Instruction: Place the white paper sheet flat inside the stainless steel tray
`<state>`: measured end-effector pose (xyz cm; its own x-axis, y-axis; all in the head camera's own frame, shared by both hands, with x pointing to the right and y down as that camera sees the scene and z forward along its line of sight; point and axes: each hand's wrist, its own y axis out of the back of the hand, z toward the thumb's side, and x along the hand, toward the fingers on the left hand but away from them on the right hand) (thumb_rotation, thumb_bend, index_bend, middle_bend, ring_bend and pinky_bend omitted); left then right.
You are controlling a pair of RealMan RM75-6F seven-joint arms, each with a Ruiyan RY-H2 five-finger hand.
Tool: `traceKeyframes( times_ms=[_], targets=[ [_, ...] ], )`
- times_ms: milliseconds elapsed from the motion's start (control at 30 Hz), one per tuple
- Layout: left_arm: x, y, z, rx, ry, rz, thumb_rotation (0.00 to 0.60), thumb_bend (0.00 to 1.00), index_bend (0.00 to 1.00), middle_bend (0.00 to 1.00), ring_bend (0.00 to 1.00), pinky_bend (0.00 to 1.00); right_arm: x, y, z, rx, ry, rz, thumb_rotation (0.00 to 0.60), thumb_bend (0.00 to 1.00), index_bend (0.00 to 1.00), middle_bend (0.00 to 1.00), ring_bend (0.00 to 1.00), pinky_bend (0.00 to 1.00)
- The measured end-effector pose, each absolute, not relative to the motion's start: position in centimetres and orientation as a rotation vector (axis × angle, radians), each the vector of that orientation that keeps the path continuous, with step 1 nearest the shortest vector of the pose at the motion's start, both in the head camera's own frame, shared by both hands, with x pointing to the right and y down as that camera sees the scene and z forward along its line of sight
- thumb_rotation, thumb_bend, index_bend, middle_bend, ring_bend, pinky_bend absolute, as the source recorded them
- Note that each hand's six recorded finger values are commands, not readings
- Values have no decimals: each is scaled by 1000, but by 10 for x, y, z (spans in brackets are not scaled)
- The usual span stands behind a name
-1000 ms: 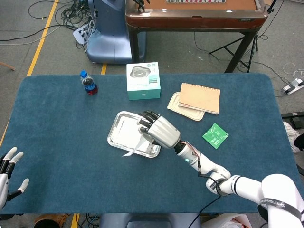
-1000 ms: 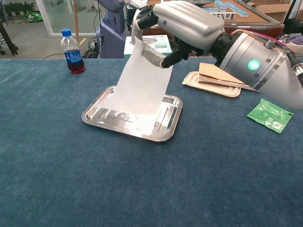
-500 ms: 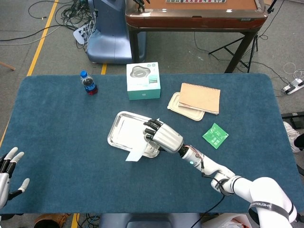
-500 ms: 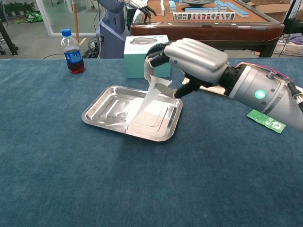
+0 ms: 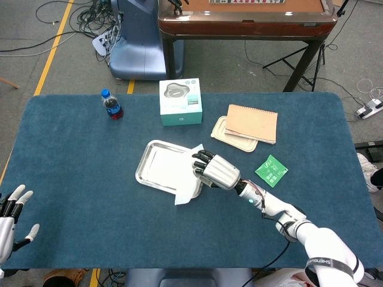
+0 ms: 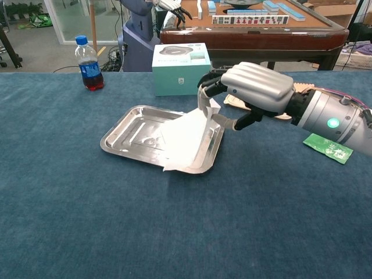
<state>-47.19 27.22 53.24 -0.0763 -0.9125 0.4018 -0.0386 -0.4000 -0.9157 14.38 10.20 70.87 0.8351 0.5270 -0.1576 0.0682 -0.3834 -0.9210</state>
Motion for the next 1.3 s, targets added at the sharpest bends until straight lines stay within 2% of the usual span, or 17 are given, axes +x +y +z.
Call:
traceKeyframes(
  times_ms=[267, 567, 867, 1033, 1300],
  targets=[
    [-472, 273, 533, -1484, 1060, -1570, 600, 242, 164, 92, 101, 0, 142, 97, 716, -1907, -427, 539, 600, 530, 658, 390, 197, 231],
    [-472, 274, 532, -1477, 1066, -1570, 600, 242, 164, 92, 101, 0, 119, 101, 721, -1915, -393, 506, 600, 530, 658, 390, 197, 231],
    [-476, 276, 528, -1464, 1076, -1577, 600, 243, 164, 92, 101, 0, 101, 111, 715, -1937, -364, 411, 600, 530, 658, 390, 207, 231],
    [-476, 275, 529, -1465, 1073, -1578, 600, 242, 164, 92, 102, 0, 101, 117, 712, -1935, -338, 369, 600, 530, 658, 390, 213, 231],
    [-473, 275, 530, -1468, 1067, -1577, 600, 243, 164, 92, 101, 0, 108, 108, 720, -1914, -320, 436, 600, 530, 658, 387, 212, 231]
  ],
)
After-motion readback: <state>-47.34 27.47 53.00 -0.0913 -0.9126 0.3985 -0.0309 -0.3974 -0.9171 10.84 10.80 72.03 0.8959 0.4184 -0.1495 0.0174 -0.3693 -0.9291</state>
